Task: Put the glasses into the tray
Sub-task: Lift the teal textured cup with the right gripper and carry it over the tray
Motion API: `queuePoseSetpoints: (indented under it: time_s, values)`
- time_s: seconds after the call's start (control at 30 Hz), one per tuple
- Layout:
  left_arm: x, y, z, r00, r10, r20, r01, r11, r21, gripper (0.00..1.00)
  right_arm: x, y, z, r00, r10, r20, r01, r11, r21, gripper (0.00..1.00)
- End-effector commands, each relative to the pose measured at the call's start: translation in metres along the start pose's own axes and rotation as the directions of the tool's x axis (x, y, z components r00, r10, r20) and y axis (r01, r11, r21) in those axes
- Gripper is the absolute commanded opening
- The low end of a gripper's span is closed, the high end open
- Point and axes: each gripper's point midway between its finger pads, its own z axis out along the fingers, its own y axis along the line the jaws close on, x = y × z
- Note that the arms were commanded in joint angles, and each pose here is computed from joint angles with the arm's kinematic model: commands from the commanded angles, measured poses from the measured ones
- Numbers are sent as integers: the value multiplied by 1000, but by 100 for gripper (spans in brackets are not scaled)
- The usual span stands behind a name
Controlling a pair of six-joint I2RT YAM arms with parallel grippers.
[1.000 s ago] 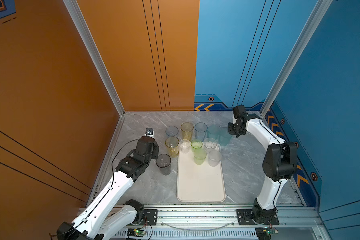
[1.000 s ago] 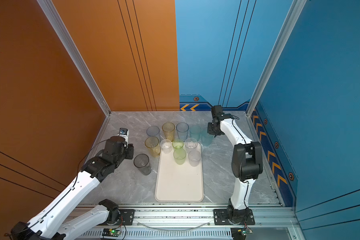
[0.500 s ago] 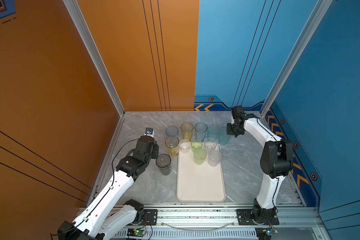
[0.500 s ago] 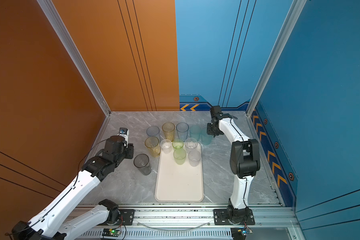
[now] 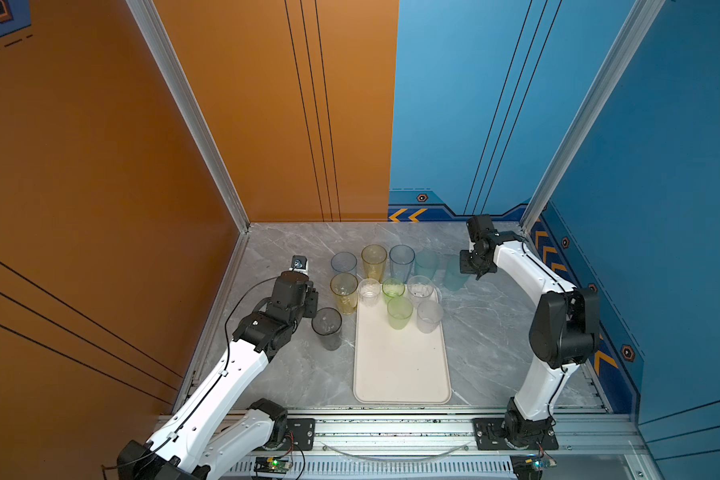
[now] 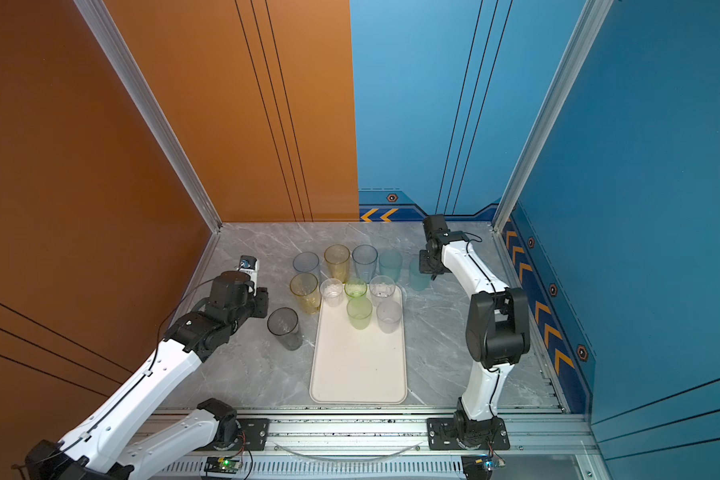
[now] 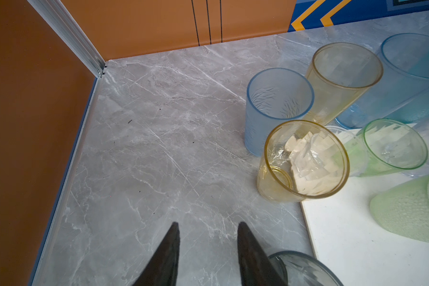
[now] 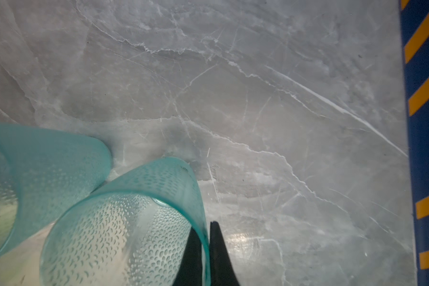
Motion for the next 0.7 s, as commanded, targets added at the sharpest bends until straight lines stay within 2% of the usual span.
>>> queuePoseSetpoints:
  time_s: [0.0,0.17,0.3,0.4,0.53,0.67]
  values:
    - [0,-2,0,1000,-5,3,5,1000,20,40,-16,-12,-62,988,2,157,-6,1000,22,0]
    - [-2,-2,-2,1000,-9,11,8,1000,27,40,-13,7,-131,959,-64,275,75,997,-31,0]
    - [-3,-3,-3,1000,-9,11,9,999,33,40,1,50,-176,927,-184,327,226,970,-95,0]
    - [-3,-4,-3,1000,-9,12,8,999,39,40,22,94,-197,896,-291,336,361,918,-167,0]
    - [-4,-4,-5,1000,-11,17,10,999,41,40,50,142,-205,850,-415,324,494,842,-218,0]
    - [-4,-5,-4,1000,-10,13,9,999,44,40,81,198,-205,781,-535,323,618,740,-266,0]
